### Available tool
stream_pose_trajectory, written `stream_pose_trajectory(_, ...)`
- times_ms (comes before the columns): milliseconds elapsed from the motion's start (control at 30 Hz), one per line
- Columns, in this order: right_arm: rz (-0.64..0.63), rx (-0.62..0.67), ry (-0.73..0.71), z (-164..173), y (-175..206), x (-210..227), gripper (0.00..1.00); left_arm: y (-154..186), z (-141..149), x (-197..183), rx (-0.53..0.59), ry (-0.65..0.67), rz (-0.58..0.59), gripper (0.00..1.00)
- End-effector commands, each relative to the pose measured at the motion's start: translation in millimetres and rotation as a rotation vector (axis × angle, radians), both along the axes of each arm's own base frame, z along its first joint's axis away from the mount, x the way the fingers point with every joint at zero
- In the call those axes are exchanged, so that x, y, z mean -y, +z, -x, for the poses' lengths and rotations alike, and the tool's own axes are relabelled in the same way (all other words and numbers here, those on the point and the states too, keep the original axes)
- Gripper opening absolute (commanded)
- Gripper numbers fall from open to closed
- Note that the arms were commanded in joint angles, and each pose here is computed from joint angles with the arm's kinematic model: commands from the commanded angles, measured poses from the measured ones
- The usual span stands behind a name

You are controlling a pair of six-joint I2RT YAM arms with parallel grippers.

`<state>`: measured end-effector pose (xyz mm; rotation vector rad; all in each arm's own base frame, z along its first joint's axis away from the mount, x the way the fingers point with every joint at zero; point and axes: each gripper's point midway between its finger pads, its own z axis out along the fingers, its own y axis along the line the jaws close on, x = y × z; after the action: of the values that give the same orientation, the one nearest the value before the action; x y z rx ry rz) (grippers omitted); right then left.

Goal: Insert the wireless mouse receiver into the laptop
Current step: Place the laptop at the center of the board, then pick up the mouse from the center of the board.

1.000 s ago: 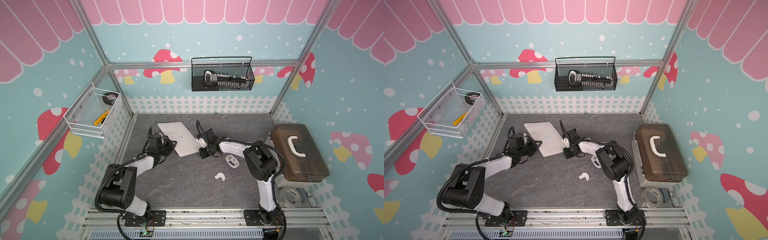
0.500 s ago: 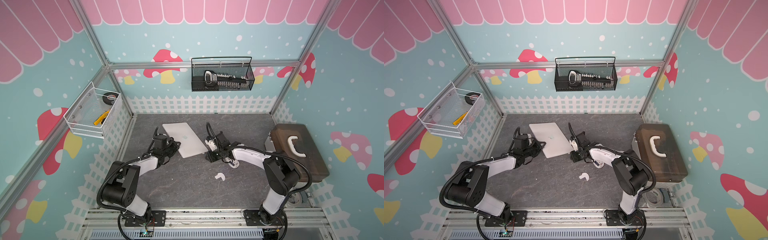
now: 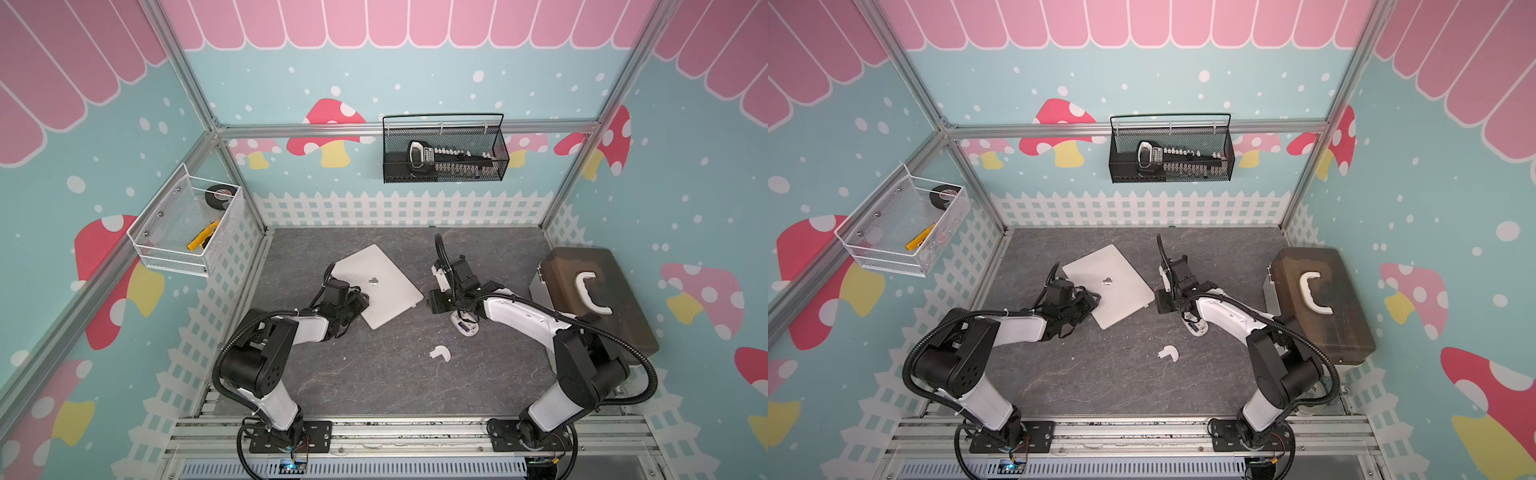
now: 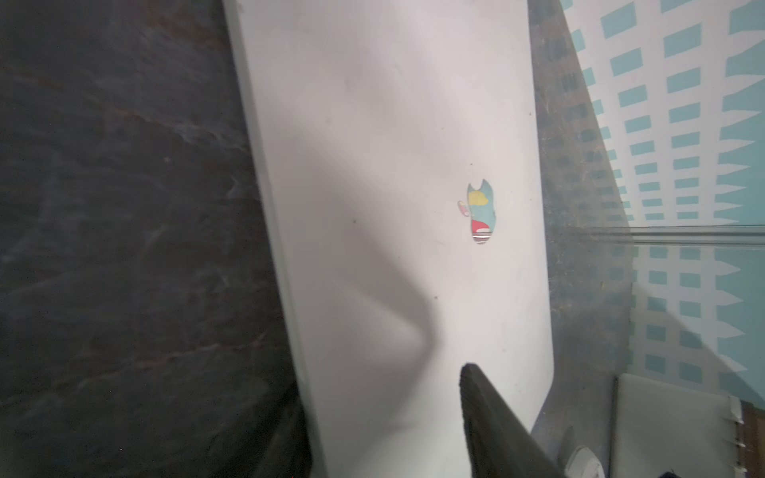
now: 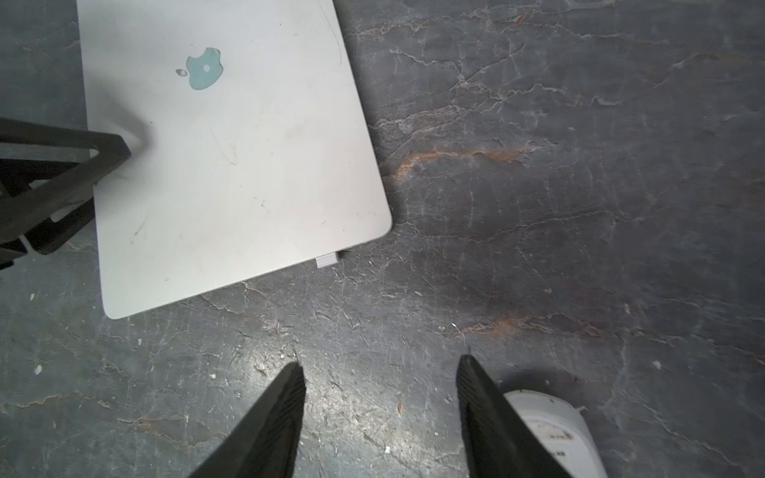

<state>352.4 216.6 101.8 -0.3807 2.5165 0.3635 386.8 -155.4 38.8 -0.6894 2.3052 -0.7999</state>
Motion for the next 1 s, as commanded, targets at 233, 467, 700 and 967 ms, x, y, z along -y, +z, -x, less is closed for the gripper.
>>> stream_pose_trajectory(233, 0.247, -0.072, -0.214, 28, 4, 83, 0.85, 17, 27, 2, -0.045, -0.166, -0.200, 0.99)
stream_pose_trajectory(467, 0.383, -0.189, -0.177, 57, -24, 104, 0.98, 91, 30, 38, 0.090, -0.449, -0.194, 0.99)
stream_pose_trajectory(700, 0.435, -0.280, -0.044, 58, -55, 95, 0.98, 132, 33, 66, 0.166, -0.678, -0.206, 0.99)
stream_pose_trajectory(967, 0.413, -0.317, 0.030, 55, -76, 80, 0.82, 122, 41, 67, 0.145, -0.697, -0.191, 0.97)
